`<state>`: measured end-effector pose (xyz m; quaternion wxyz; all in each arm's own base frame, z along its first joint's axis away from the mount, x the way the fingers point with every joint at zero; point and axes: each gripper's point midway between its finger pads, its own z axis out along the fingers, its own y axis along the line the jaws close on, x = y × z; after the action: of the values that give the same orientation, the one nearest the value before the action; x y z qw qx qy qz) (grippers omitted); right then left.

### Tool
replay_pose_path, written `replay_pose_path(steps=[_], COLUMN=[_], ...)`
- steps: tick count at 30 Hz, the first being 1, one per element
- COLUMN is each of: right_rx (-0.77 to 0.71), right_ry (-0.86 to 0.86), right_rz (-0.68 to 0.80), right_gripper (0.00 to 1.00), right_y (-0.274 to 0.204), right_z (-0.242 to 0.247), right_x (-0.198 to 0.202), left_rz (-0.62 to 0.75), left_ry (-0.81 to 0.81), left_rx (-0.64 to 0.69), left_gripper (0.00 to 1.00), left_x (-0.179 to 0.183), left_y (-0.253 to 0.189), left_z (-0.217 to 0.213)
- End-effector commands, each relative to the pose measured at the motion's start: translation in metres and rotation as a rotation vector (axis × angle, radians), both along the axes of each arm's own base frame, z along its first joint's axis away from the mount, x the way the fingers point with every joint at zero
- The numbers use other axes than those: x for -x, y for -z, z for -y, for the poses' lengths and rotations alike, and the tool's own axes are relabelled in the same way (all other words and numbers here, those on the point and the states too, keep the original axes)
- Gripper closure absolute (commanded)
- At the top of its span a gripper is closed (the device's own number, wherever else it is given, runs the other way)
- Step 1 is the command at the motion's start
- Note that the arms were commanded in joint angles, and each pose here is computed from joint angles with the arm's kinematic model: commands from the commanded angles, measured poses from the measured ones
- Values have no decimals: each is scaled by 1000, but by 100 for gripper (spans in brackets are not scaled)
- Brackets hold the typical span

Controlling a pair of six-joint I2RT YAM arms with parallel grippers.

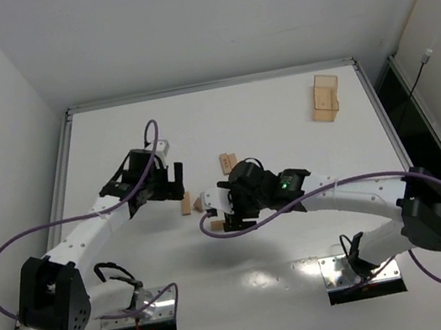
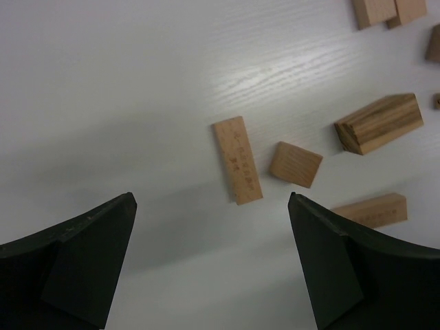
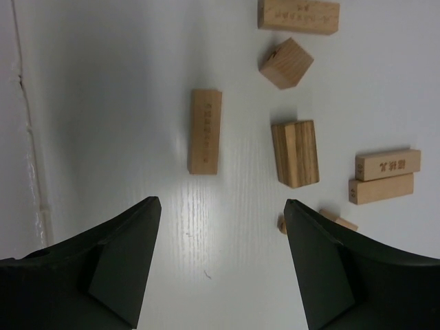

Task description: Build the wood block tower

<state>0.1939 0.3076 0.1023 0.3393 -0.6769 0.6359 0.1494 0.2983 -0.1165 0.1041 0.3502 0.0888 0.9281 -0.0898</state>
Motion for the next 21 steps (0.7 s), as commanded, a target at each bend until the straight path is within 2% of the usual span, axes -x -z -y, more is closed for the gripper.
replay_pose_path(steps=[1,5,7,10,11,14,21], right_rx=[-18,-5,7,-12,4,5,19], right_ry=[22,9,-7,-14,-14,8,22], right_rz=[32,38,37,57,47,62,53], right_gripper=[31,31,32,32,32,32,32], right_y=[-2,2,5,-6,-1,-4,4], right_z=[9,12,8,-1,1,5,17], right_x=[-2,-1,0,-6,-5,-10,-4], left_rz=[44,29,13,-35,-52,-122,-146], left_ry=[73,58,63,66,59,84,103], left_rx=[22,31,45,49,49,46,19], left_gripper=[10,10,14,25,32,44,46], left_x=[8,11,14,20,20,24,16], left_y=[-12,-5,-2,14,18,36,43], left_z=[16,16,18,20,20,30,51])
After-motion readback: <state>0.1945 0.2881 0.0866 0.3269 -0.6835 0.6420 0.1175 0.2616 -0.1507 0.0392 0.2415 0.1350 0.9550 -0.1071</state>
